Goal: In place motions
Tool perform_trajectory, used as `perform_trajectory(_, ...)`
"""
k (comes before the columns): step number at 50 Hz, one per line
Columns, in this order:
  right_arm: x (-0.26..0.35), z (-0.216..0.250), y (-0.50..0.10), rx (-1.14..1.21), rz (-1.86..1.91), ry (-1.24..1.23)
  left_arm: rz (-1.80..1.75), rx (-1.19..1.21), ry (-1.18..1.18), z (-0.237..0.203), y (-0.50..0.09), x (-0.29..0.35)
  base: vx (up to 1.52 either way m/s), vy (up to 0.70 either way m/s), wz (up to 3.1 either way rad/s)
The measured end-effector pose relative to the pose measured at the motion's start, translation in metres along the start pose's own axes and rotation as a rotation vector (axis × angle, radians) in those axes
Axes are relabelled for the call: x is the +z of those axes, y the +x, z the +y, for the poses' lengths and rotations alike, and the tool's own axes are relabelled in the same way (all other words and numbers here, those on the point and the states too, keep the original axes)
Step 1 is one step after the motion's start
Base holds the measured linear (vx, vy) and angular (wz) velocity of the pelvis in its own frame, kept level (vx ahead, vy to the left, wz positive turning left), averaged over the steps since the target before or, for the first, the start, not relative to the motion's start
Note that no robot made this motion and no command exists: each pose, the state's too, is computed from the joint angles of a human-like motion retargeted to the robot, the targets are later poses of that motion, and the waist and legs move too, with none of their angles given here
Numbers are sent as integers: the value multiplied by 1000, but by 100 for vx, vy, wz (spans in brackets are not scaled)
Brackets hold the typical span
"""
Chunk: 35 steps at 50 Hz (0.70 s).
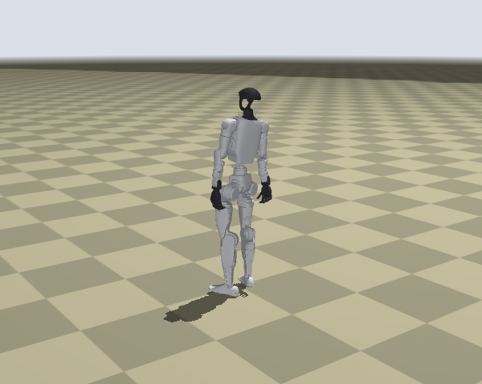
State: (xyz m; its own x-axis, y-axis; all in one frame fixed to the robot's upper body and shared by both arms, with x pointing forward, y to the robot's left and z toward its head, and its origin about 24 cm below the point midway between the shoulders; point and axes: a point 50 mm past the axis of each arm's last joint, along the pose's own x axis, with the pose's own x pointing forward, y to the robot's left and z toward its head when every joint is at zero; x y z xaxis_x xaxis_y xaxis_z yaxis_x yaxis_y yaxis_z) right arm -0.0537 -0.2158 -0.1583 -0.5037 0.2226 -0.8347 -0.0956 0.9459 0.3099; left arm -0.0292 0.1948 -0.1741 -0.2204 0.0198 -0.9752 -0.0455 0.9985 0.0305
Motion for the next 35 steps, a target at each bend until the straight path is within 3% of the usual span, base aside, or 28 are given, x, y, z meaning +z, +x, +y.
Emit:
perform_trajectory(5,129,-27,-95,-19,-444,-9,-382,111,-185,50,-58,143,-2,7,-118)
perform_trajectory(9,215,-31,-220,-177,-837,-125,-784,154,-233,75,-157,253,0,1,-2)
perform_trajectory(16,263,34,-446,-250,-1529,-397,-1455,199,-196,76,-381,349,7,0,1)
perform_trajectory(21,219,97,-586,-347,-1960,-587,-1889,238,-174,80,-530,334,4,3,-20)
perform_trajectory(26,124,145,-692,-494,-2449,-593,-2307,155,-129,61,-645,285,-6,-3,-10)
perform_trajectory(30,22,176,-744,-632,-2851,-574,-2619,92,-128,58,-712,225,-16,7,10)
perform_trajectory(35,-68,213,-757,-743,-3128,-672,-2845,51,-216,74,-750,164,-12,14,18)
